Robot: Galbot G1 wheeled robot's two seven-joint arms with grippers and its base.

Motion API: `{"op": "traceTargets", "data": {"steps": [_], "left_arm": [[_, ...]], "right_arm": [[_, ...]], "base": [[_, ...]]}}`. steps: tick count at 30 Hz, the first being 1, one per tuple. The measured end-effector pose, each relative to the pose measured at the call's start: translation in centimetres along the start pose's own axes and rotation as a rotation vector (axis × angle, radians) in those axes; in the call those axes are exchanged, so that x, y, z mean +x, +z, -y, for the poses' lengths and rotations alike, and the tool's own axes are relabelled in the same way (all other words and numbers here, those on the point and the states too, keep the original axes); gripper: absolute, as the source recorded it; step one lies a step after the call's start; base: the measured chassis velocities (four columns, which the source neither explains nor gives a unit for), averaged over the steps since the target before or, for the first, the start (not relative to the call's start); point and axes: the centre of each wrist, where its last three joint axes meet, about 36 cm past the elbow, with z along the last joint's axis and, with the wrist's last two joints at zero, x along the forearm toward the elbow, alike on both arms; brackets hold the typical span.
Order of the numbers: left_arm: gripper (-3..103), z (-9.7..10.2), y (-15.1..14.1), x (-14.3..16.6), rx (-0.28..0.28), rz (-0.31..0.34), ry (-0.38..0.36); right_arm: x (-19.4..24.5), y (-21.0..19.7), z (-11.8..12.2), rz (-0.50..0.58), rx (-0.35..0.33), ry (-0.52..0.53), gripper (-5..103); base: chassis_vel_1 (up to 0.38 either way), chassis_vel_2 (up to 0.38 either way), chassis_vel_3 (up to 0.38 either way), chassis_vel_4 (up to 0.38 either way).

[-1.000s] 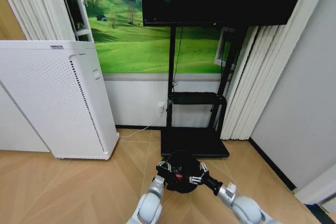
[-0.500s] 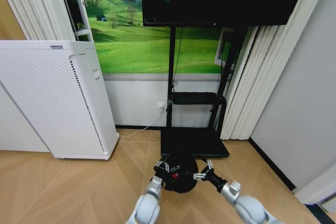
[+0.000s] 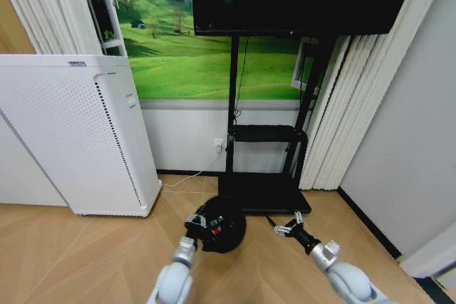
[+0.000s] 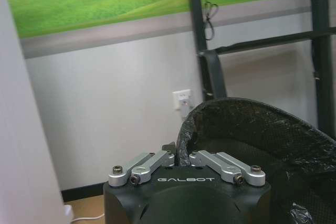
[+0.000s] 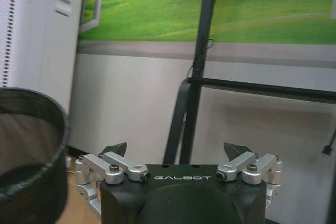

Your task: Pick up the trash bin and place the garbage on the floor into it.

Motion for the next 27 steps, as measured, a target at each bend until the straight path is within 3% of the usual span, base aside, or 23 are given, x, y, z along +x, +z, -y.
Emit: {"op": "traceTargets", "data": {"steps": [8, 12, 14, 21, 27], "left_arm": [[7, -4.5, -1.4, 2.3, -0.011, 0.008, -0.088], [7, -5.5, -1.9, 3.3, -0.015, 0.008, -0.099], [7, -6.6, -2.9, 4.5, -0.015, 0.017, -0.116], [7, -7.7, -3.9, 6.1, -0.019, 0.027, -0.145], [7, -7.5, -5.0, 7.5, 0.003, 0.044, -0.169]], "right_arm": [[1.5, -0.7, 1.6, -0.078, 0.025, 0.252, 100], [2.3, -0.4, 2.2, -0.115, 0.035, 0.338, 100], [3.5, -0.1, 3.2, -0.172, 0.043, 0.449, 100], [6.1, -0.6, 4.2, -0.273, 0.037, 0.607, 100], [7.9, -1.2, 4.1, -0.288, 0.029, 0.663, 100]], "base": [[0.0, 0.0, 0.0, 0.0], [0.0, 0.0, 0.0, 0.0], [0.0, 0.0, 0.0, 0.0], [0.0, 0.0, 0.0, 0.0], [0.0, 0.0, 0.0, 0.0]]}}
